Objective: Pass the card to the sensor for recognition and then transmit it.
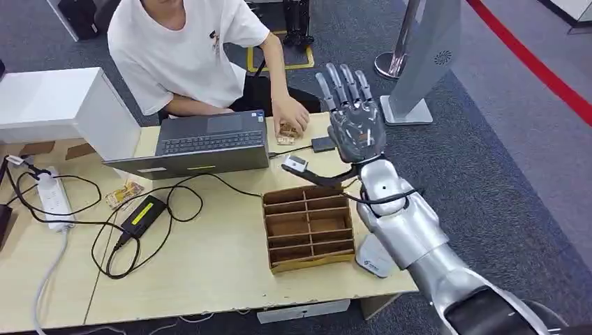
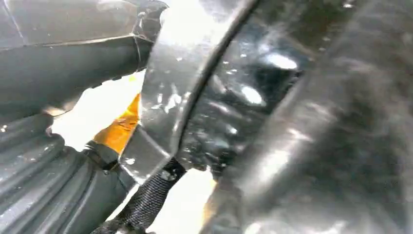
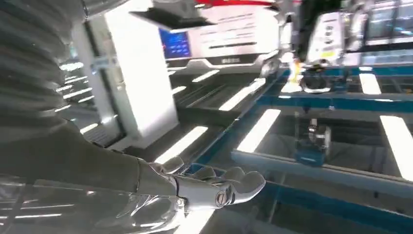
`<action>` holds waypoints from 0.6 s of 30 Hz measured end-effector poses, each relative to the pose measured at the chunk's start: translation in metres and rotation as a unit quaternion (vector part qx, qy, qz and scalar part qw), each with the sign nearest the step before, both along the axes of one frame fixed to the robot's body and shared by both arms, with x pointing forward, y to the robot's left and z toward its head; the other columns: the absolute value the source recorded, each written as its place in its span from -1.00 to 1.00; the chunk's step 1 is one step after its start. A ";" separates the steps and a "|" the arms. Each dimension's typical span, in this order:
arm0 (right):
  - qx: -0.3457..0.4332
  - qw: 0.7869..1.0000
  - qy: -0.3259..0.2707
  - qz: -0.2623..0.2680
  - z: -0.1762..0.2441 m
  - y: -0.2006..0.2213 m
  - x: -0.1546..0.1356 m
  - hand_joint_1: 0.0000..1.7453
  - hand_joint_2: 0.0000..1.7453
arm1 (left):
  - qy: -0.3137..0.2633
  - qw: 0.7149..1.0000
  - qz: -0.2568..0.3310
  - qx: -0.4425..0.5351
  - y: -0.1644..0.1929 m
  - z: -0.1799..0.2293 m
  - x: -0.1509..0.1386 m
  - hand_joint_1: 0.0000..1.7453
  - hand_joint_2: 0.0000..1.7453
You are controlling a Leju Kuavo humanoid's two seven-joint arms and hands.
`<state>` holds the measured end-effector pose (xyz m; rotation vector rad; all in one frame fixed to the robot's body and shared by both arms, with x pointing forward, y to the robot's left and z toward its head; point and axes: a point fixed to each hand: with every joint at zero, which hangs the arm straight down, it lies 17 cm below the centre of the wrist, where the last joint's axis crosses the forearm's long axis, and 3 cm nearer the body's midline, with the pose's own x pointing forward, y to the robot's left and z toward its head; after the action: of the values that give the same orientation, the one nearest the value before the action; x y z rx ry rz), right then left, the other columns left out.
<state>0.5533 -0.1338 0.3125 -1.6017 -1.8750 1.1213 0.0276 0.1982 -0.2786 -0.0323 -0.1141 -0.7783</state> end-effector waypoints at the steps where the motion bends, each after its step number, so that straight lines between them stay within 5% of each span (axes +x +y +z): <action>1: -0.004 1.000 -0.002 -0.010 0.001 -0.014 0.003 -1.00 1.00 | 0.000 1.000 0.002 -0.001 0.000 0.000 0.000 -1.00 1.00; 6: -0.027 0.998 -0.001 -0.063 -0.004 -0.075 0.013 -1.00 1.00 | 0.001 1.000 0.007 -0.001 0.001 0.000 -0.001 -1.00 1.00; 11: -0.019 0.985 0.009 -0.170 -0.008 -0.218 0.014 -1.00 1.00 | 0.004 1.000 0.021 -0.003 0.000 0.000 -0.003 -1.00 1.00; 18: -0.012 0.938 0.035 -0.344 -0.017 -0.468 -0.079 -1.00 1.00 | 0.006 1.000 0.030 0.004 0.001 -0.001 -0.007 -1.00 1.00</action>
<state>0.4743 -0.6018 0.2957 -1.9693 -1.0926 0.8619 0.0206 0.1996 -0.2794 -0.0248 -0.1002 -0.7187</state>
